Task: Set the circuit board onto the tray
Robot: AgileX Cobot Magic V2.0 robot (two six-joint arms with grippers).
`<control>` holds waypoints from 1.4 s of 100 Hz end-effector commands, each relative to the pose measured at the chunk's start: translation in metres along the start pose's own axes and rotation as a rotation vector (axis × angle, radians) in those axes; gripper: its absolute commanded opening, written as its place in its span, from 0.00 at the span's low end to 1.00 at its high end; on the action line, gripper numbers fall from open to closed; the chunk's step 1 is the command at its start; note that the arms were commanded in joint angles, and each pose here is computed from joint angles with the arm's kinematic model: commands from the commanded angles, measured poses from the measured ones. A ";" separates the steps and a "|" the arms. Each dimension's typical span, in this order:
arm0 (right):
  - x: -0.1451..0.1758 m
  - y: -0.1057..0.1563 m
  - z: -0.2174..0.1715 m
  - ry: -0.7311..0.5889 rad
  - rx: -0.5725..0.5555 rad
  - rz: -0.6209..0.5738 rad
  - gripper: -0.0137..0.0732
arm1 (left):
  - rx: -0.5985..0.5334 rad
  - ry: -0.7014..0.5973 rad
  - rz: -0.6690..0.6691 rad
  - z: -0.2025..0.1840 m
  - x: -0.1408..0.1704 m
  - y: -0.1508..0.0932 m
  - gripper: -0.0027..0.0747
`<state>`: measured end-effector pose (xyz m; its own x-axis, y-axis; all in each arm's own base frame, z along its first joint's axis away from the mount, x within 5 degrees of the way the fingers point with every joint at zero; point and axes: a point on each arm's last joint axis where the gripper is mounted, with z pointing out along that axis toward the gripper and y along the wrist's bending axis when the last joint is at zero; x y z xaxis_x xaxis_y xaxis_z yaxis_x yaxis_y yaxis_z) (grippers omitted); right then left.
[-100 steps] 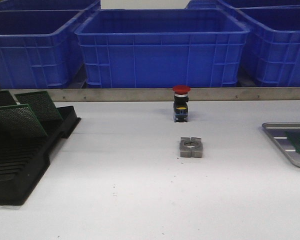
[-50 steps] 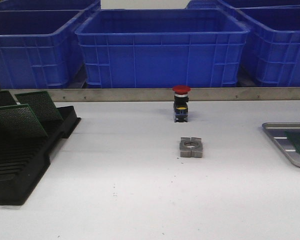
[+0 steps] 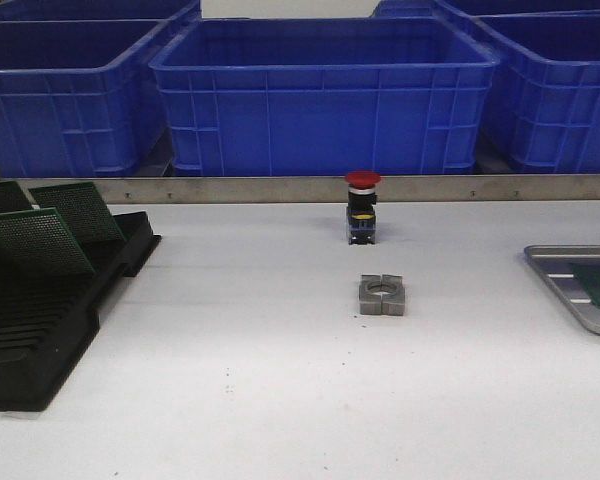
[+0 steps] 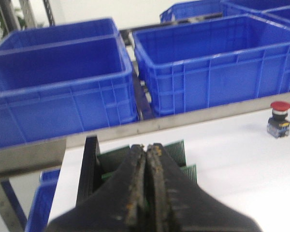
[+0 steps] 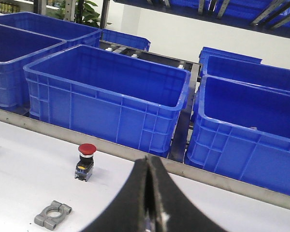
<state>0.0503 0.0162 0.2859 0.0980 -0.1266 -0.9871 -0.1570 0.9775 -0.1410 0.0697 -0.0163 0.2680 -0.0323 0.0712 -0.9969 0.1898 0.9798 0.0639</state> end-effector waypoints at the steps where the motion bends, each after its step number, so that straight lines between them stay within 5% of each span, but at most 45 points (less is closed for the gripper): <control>1: -0.011 -0.005 -0.001 -0.052 0.043 0.008 0.08 | -0.075 -0.021 -0.027 0.000 -0.009 0.007 0.01; 14: -0.011 -0.005 -0.001 -0.052 0.043 0.008 0.08 | -0.144 -0.071 0.060 0.001 -0.006 0.013 0.01; 33: -0.011 -0.005 -0.001 -0.052 0.043 0.008 0.08 | -0.166 -0.180 -0.042 -0.002 0.027 0.012 0.01; 50: -0.011 -0.005 -0.001 -0.052 0.043 0.008 0.08 | -0.157 -0.110 -0.048 -0.010 0.063 0.008 0.01; 140: -0.011 -0.004 0.000 -0.045 0.036 0.009 0.08 | -0.141 0.005 -0.152 -0.014 0.076 0.005 0.01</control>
<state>0.0502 0.0166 0.2855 0.0940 -0.1273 -0.9874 -0.1624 0.9766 -0.1414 0.0551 -0.0037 0.1947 -0.1262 -0.0510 -0.9907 0.0480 0.9972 -0.0575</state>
